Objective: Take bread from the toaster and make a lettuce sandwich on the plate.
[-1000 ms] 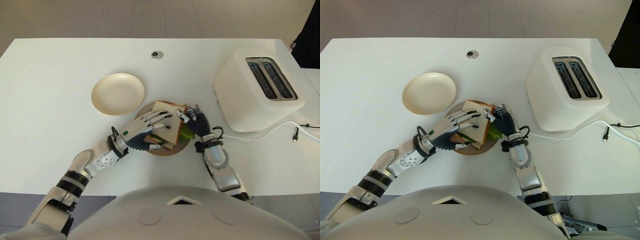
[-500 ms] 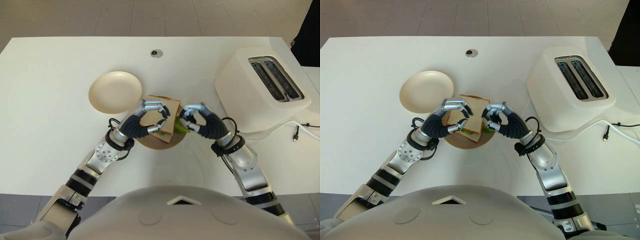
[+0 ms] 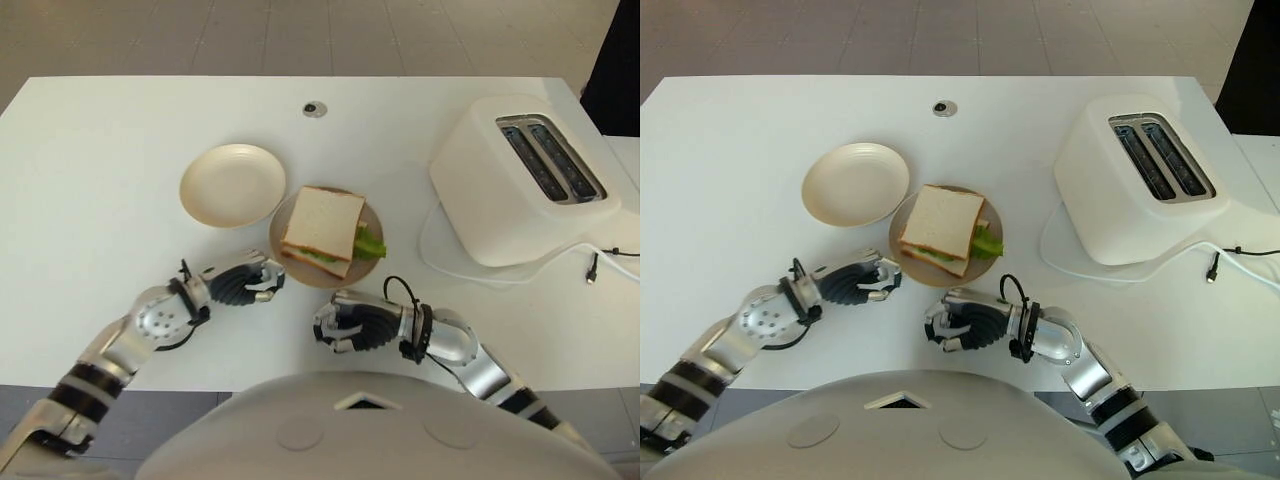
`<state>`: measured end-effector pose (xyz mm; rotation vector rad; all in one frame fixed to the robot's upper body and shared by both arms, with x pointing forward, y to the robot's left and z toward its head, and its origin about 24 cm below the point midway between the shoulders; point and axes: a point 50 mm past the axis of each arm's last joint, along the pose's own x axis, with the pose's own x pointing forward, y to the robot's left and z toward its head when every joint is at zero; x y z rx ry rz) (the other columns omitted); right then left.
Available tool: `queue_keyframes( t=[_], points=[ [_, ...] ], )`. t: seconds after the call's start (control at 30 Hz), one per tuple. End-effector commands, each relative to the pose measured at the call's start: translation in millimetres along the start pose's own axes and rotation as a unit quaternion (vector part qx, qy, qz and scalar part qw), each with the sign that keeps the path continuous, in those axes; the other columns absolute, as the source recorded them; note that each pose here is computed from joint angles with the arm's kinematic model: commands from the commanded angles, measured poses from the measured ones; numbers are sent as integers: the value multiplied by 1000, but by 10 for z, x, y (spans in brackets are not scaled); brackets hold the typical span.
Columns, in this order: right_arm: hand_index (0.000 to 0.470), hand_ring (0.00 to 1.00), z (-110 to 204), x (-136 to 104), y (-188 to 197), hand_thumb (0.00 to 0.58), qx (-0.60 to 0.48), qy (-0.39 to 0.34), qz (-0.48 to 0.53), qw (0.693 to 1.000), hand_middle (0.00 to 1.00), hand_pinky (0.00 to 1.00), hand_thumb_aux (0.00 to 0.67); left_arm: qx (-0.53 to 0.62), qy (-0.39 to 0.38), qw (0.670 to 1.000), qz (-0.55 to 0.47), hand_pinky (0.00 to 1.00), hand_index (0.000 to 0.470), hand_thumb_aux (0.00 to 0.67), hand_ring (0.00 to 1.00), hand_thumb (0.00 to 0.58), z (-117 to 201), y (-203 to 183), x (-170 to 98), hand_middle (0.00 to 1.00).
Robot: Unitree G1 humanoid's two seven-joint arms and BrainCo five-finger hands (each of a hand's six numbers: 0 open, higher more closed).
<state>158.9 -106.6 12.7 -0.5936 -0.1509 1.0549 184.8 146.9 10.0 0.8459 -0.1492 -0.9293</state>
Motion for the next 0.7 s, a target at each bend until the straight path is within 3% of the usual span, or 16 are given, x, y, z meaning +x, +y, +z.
queue_keyframes(
  t=[0.03, 0.17, 0.3, 0.33, 0.37, 0.4, 0.43, 0.47, 0.53, 0.6, 0.7],
  points=[
    [470, 1000, -294, 64, -383, 580, -37, 95, -132, 986, 1000, 1000, 670, 10, 43, 999, 3, 1000, 470, 670, 1000, 580, -124, -194, 329, 1000],
    [470, 1000, -534, 154, -566, 580, -48, 152, -227, 961, 1000, 1000, 670, 24, 71, 994, 75, 1000, 470, 670, 1000, 580, -270, -68, 524, 1000],
    [470, 1000, -471, 131, -562, 580, -20, 109, -261, 959, 1000, 1000, 670, 27, 45, 989, 142, 1000, 470, 670, 1000, 580, -261, 2, 523, 1000],
    [387, 1000, -360, 80, -587, 562, -7, 70, -276, 958, 1000, 1000, 552, 8, 4, 983, 185, 741, 267, 381, 741, 472, -165, 89, 484, 741],
    [68, 976, -225, 6, -665, 156, 8, 25, -312, 950, 976, 976, 97, -19, -48, 969, 240, 0, 0, 0, 0, 0, -33, 199, 420, 0],
    [0, 588, -82, -89, -805, 0, 23, -22, -372, 928, 588, 588, 0, -58, -105, 947, 299, 0, 0, 0, 0, 0, 122, 305, 346, 0],
    [0, 220, 35, -185, -926, 0, 35, -57, -419, 905, 220, 220, 0, -101, -157, 920, 345, 0, 0, 0, 0, 0, 268, 373, 269, 0],
    [0, 0, 113, -254, -1009, 0, 31, -77, -449, 890, 0, 0, 0, -121, -187, 901, 373, 0, 0, 0, 0, 0, 359, 404, 212, 0],
    [0, 0, 207, -351, -1132, 0, 28, -103, -493, 864, 0, 0, 0, -184, -224, 853, 434, 0, 0, 0, 0, 0, 453, 469, 152, 0],
    [0, 0, 187, -358, -1172, 0, 18, -98, -516, 851, 0, 0, 0, -225, -213, 820, 481, 0, 0, 0, 0, 0, 383, 539, 163, 0],
    [0, 0, 35, -272, -1072, 0, 20, -62, -508, 859, 0, 0, 0, -250, -170, 814, 497, 0, 0, 0, 0, 0, 186, 544, 250, 0]
  ],
)
